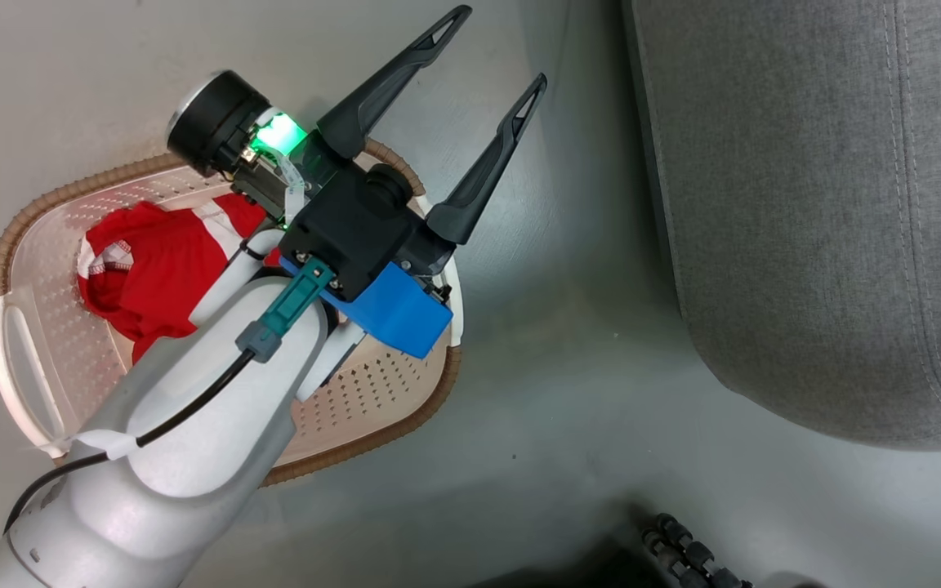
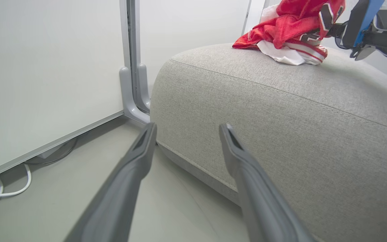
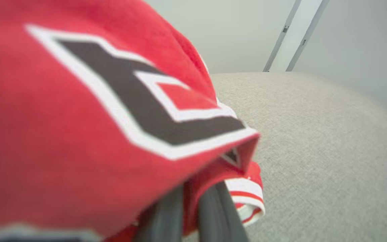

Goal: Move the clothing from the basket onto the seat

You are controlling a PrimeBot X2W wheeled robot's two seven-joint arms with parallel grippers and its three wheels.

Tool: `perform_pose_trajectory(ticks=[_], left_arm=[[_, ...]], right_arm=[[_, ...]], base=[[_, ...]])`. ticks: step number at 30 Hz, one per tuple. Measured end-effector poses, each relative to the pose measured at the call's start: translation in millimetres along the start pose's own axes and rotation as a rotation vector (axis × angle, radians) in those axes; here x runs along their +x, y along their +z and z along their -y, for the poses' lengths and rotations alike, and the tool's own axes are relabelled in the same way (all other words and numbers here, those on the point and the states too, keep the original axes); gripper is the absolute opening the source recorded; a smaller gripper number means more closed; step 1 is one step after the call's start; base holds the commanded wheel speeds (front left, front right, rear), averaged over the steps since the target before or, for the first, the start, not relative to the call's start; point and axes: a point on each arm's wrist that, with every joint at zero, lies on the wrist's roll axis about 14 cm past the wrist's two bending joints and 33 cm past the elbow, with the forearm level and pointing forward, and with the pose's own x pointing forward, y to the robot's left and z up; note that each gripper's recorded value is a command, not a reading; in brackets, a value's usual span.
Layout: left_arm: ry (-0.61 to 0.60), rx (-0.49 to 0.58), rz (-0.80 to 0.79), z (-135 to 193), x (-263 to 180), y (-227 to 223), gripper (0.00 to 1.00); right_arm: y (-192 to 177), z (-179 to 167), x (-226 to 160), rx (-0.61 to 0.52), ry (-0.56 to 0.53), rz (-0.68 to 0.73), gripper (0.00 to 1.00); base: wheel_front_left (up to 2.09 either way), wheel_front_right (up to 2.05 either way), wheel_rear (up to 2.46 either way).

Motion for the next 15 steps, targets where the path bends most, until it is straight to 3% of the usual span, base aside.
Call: perform_pose_trajectory(ticks=[1, 2, 3, 15], left_arm=[[-0.001, 0.001, 0.004, 1, 0, 2, 1.00], [0.003, 0.005, 0.013, 0, 0, 5, 1.00], [0.004, 0.008, 0.016, 0, 0, 7, 1.00], [0.032, 0.017, 0.063, 21, -8, 55, 1.00]], right_arm=[[-1, 0, -2, 0.000, 0.002, -0.003, 0.00], [0, -1, -3, -0.004, 0.006, -0.003, 0.28], [3, 0, -4, -0.003, 0.006, 0.003, 1.00], [6, 21, -70, -0.048, 0.040, -0.030, 1.00]], base=[[0.00, 0.00, 0.00], [0.00, 0.00, 0.00], [0.00, 0.00, 0.00], [0.00, 0.00, 0.00]])
